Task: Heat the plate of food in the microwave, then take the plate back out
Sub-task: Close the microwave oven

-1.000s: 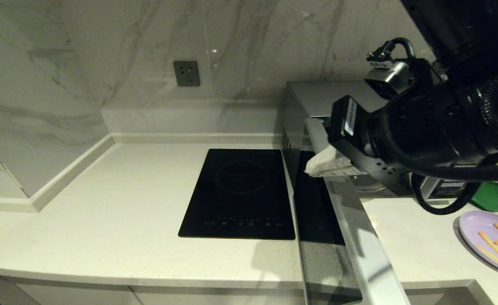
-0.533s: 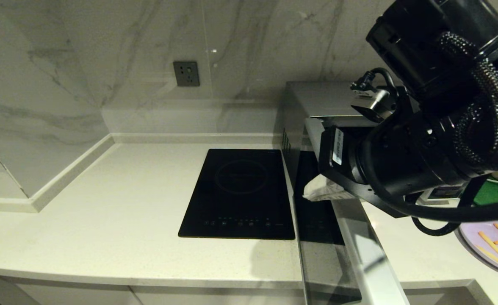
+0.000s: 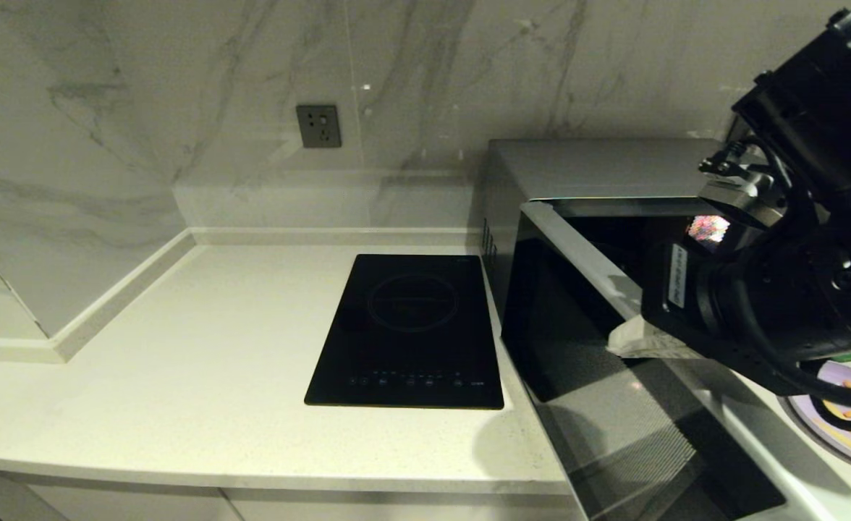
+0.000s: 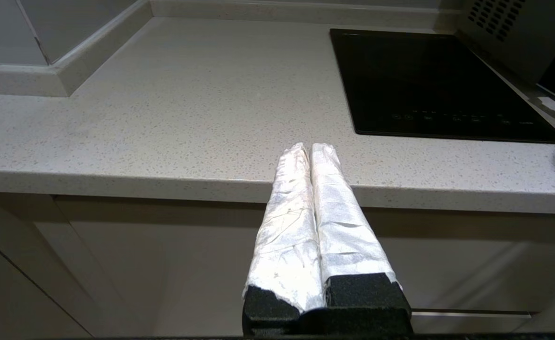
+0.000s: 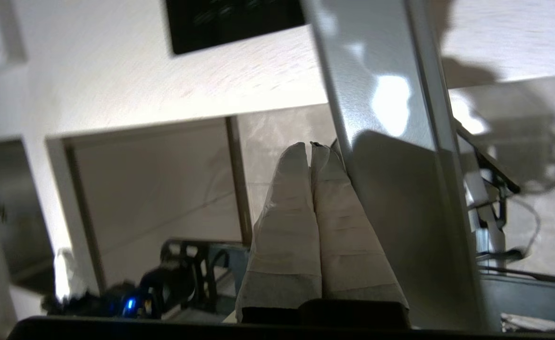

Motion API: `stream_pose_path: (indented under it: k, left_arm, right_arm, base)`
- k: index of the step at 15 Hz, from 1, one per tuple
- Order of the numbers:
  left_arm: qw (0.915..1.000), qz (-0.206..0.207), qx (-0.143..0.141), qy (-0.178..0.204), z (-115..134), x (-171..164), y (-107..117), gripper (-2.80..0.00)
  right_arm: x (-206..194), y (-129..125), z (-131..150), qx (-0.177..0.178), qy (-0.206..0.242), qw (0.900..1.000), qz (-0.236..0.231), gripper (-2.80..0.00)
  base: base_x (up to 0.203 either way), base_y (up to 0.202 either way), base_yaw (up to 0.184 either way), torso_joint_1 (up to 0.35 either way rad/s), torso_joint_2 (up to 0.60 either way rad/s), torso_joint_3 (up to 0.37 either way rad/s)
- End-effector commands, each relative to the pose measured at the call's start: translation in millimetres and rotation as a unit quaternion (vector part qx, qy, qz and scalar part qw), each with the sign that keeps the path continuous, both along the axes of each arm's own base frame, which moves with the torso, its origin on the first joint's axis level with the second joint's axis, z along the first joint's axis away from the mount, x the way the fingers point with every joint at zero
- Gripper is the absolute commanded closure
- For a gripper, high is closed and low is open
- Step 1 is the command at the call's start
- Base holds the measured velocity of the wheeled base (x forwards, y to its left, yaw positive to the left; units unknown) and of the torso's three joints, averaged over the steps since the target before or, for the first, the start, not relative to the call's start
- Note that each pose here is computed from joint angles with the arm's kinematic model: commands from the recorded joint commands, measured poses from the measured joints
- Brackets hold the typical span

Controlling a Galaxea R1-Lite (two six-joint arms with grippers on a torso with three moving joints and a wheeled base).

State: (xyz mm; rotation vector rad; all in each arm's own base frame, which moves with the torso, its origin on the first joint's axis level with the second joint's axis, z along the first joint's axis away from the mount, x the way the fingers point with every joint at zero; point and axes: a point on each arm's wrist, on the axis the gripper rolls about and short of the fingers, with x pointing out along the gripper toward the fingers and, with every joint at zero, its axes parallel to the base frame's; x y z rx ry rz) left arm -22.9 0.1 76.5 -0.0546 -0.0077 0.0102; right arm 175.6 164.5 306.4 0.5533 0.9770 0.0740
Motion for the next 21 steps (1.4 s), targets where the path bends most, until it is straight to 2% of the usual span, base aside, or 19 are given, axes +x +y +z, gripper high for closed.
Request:
stream_pose_path:
  k: [1,3,6,13,15,19,21]
  left_arm:
    - [1.0000,0.000,0.000,0.000,0.0,0.0,0.0,0.00]
    - [1.0000,0.000,0.000,0.000,0.0,0.0,0.0,0.00]
    - [1.0000,0.000,0.000,0.000,0.0,0.0,0.0,0.00]
    - [1.0000,0.000,0.000,0.000,0.0,0.0,0.0,0.00]
    - [1.0000,0.000,0.000,0.000,0.0,0.0,0.0,0.00]
    - [1.0000,0.000,0.000,0.000,0.0,0.0,0.0,0.00]
    - [1.0000,0.000,0.000,0.000,0.0,0.0,0.0,0.00]
  right_arm:
    - [-1.8,-29.5,-3.7,-0.007,0.002,0.998,-0.068,0.00]
    - [1.0,-49.8,-7.2,-0.024,-0.010,0.991,-0.129,0.00]
    - [-12.1,-65.6,-0.9,-0.022,-0.034,0.988,-0.152,0.00]
    - [6.0,-90.8,-8.9,-0.031,-0.067,0.966,-0.247,0.00]
    - [19.3,-106.4,-12.9,-0.033,-0.070,0.953,-0.293,0.00]
    - [55.0,-159.6,-23.3,-0.045,-0.085,0.912,-0.399,0.00]
    - [66.1,-182.1,-24.2,-0.038,-0.095,0.907,-0.408,0.00]
  base:
    - [0.000,0.000,0.000,0.000,0.00,0.000]
    - [0.000,0.000,0.000,0.000,0.00,0.000]
    - [0.000,0.000,0.000,0.000,0.00,0.000]
    - [0.000,0.000,0.000,0.000,0.00,0.000]
    - [0.000,0.000,0.000,0.000,0.00,0.000]
    - [0.000,0.000,0.000,0.000,0.00,0.000]
    - [0.000,0.000,0.000,0.000,0.00,0.000]
